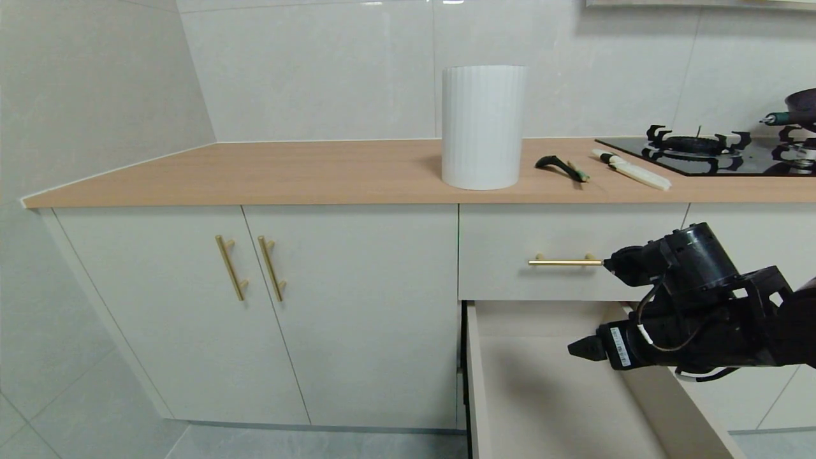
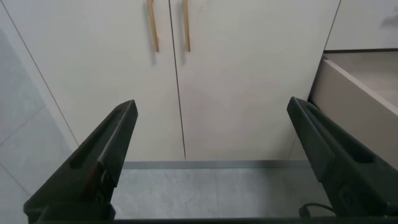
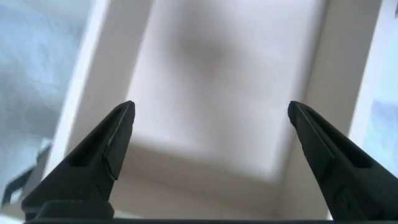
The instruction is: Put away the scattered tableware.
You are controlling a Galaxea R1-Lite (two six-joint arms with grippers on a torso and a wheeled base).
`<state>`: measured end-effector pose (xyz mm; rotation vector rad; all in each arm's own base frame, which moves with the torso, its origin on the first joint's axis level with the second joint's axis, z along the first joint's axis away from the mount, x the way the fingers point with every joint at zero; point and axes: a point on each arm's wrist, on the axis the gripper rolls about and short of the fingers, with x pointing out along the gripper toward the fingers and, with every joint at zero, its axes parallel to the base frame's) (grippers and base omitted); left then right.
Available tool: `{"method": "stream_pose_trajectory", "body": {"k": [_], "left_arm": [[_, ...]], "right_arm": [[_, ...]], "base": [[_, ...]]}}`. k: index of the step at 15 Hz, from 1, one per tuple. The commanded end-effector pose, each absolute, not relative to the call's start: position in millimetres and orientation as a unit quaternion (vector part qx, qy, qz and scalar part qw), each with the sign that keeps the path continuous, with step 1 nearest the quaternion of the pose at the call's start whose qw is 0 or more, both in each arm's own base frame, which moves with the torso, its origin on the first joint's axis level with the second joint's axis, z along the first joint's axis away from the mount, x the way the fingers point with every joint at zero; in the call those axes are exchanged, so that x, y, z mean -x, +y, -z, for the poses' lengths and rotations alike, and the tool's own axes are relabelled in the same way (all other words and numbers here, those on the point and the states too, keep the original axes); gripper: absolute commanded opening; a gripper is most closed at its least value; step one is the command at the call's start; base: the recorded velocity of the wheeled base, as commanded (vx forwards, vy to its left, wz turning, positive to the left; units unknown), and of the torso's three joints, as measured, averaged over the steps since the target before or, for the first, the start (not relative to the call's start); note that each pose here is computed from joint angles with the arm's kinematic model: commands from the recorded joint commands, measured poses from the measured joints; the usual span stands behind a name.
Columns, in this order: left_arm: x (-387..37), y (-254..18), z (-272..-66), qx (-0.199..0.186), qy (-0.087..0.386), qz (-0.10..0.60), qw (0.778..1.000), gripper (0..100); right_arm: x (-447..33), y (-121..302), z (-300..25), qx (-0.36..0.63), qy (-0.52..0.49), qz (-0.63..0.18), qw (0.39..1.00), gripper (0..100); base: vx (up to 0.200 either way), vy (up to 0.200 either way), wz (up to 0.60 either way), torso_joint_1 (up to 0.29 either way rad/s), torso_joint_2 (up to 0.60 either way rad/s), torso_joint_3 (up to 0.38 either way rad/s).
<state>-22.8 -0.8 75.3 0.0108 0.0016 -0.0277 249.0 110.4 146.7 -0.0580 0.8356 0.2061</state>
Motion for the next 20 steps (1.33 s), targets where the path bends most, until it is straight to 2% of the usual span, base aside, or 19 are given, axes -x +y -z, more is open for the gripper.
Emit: {"method": "stream_pose_trajectory", "body": {"k": [1, 4, 8, 20], "left_arm": [[22.8, -0.8, -75.3, -0.005, 0.001, 0.014, 1.000, 100], [22.8, -0.8, -75.3, -0.005, 0.001, 0.014, 1.000, 100], [22.8, -0.8, -75.3, -0.005, 0.001, 0.014, 1.000, 100], [22.8, -0.8, -75.3, -0.005, 0.001, 0.014, 1.000, 100]], "right_arm": [[-248.1, 109.6, -143.3, 0.030, 0.408, -0.099, 0.907, 100], [-247.1, 109.1, -140.8, 0.031, 0.412, -0.098, 0.905, 100], [-247.3, 109.2, -139.6, 0.032, 0.414, -0.099, 0.904, 100], [-245.1, 108.7, -136.3, 0.037, 0.420, -0.099, 0.902, 100]], "base": [[0.000, 0.000, 0.00, 0.000, 0.00, 0.000], [0.000, 0.000, 0.00, 0.014, -0.04, -0.028], [0.000, 0.000, 0.00, 0.079, -0.27, -0.256], [0.000, 0.000, 0.00, 0.186, -0.49, -0.286]]}}
